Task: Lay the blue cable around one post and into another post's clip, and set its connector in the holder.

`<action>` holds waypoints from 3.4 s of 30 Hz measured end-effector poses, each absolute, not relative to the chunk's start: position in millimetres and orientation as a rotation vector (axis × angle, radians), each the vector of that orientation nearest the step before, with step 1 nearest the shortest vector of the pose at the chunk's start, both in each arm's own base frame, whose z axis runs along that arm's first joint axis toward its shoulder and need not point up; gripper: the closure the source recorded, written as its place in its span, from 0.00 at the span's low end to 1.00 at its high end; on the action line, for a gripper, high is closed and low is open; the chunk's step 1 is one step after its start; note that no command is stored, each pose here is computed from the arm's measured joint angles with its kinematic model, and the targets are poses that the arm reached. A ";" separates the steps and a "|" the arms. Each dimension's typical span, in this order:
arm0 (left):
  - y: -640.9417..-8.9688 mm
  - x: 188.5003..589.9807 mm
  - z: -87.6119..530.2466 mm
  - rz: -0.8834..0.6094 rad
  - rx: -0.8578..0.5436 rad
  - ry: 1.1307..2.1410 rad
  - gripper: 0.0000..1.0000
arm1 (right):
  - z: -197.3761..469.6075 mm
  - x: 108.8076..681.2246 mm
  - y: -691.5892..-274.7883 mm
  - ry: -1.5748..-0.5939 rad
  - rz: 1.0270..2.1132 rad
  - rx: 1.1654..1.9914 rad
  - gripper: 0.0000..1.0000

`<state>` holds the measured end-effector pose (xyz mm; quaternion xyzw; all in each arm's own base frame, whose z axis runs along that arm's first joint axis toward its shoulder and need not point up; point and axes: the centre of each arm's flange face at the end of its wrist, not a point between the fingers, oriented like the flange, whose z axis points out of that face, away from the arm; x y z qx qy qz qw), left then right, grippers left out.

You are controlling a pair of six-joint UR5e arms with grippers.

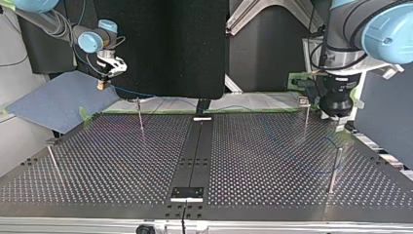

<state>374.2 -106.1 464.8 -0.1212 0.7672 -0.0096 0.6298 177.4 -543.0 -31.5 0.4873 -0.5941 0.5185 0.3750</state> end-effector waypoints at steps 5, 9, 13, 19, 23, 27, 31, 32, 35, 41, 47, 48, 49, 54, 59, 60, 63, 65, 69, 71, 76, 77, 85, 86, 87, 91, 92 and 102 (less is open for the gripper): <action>-125.6 374.1 441.3 -0.106 -0.231 1.780 0.00 | -31.5 177.0 -542.6 -1.518 1.310 1.242 1.00; -141.8 376.5 415.8 -0.160 -0.189 1.818 0.00 | -30.5 175.7 -541.3 -1.521 1.277 1.237 1.00; -154.0 379.1 393.5 -0.175 -0.170 1.846 0.00 | -21.7 176.1 -541.0 -1.520 1.259 1.242 1.00; -169.3 386.7 375.1 -0.172 -0.163 1.852 0.00 | -0.2 180.5 -541.7 -1.510 1.255 1.258 1.00; -180.4 391.9 363.6 -0.173 -0.166 1.851 0.00 | 16.2 184.7 -540.4 -1.495 1.253 1.273 1.00; -191.8 396.1 351.9 -0.175 -0.170 1.850 0.00 | 27.8 188.9 -536.9 -1.480 1.259 1.282 1.00; -207.4 399.3 337.2 -0.198 -0.157 1.855 0.00 | 29.8 192.4 -532.2 -1.475 1.260 1.295 1.00; -210.5 399.6 333.9 -0.205 -0.157 1.856 0.00 | 29.6 193.3 -530.9 -1.474 1.259 1.300 1.00; -223.7 400.8 322.2 -0.241 -0.153 1.861 0.00 | 28.5 194.9 -527.8 -1.473 1.255 1.311 1.00; -253.8 395.2 288.0 -0.307 -0.086 1.894 0.00 | 26.8 199.0 -523.1 -1.461 1.245 1.334 1.00; -272.5 379.2 249.7 -0.340 -0.051 1.945 0.00 | 25.9 201.8 -520.4 -1.452 1.240 1.347 1.00; -274.5 376.6 244.2 -0.338 -0.044 1.952 0.00 | 25.9 201.9 -520.3 -1.452 1.239 1.348 1.00; -276.8 373.3 237.4 -0.332 -0.034 1.960 0.00 | 25.9 202.1 -520.3 -1.451 1.239 1.349 1.00; -287.8 362.8 214.9 -0.308 0.021 1.979 0.00 | 26.0 202.8 -519.9 -1.441 1.234 1.355 1.00; -310.6 361.1 201.9 -0.340 0.082 1.966 0.00 | 25.9 205.2 -518.8 -1.427 1.226 1.367 1.00; -315.6 361.6 200.7 -0.351 0.094 1.961 0.00 | 25.8 206.0 -518.4 -1.425 1.226 1.371 1.00; -331.7 364.2 198.3 -0.379 0.137 1.939 0.00 | 25.7 208.3 -517.0 -1.422 1.224 1.383 1.00; -342.2 366.1 197.0 -0.386 0.165 1.921 0.00 | 25.1 209.3 -515.8 -1.422 1.221 1.391 1.00; -362.4 369.9 194.7 -0.398 0.203 1.885 0.00 | 24.1 211.5 -513.4 -1.424 1.214 1.407 1.00; -373.5 371.7 193.5 -0.407 0.217 1.865 0.00 | 24.1 212.8 -512.9 -1.423 1.216 1.410 1.00; -401.6 373.9 189.9 -0.443 0.250 1.821 0.00 | 24.5 216.8 -512.4 -1.419 1.237 1.413 1.00; -407.1 374.0 189.2 -0.453 0.254 1.813 0.00 | 24.6 217.0 -512.5 -1.421 1.241 1.411 1.00; -456.9 371.9 181.9 -0.519 0.314 1.734 0.00 | 24.6 217.0 -512.6 -1.429 1.250 1.407 1.00; -462.6 371.1 180.7 -0.527 0.321 1.726 0.00 | 24.3 217.0 -512.5 -1.429 1.249 1.408 1.00; -468.0 369.9 179.1 -0.534 0.327 1.718 0.00 | 24.2 217.1 -512.4 -1.429 1.249 1.409 1.00; -485.3 362.2 166.1 -0.550 0.346 1.701 0.00 | 24.7 217.8 -512.8 -1.424 1.253 1.407 1.00; -486.8 361.6 162.5 -0.549 0.345 1.701 0.00 | 25.2 217.9 -513.4 -1.421 1.257 1.402 1.00; -488.8 368.9 118.8 -0.513 0.309 1.702 0.00 | 27.7 212.7 -520.6 -1.414 1.289 1.356 1.00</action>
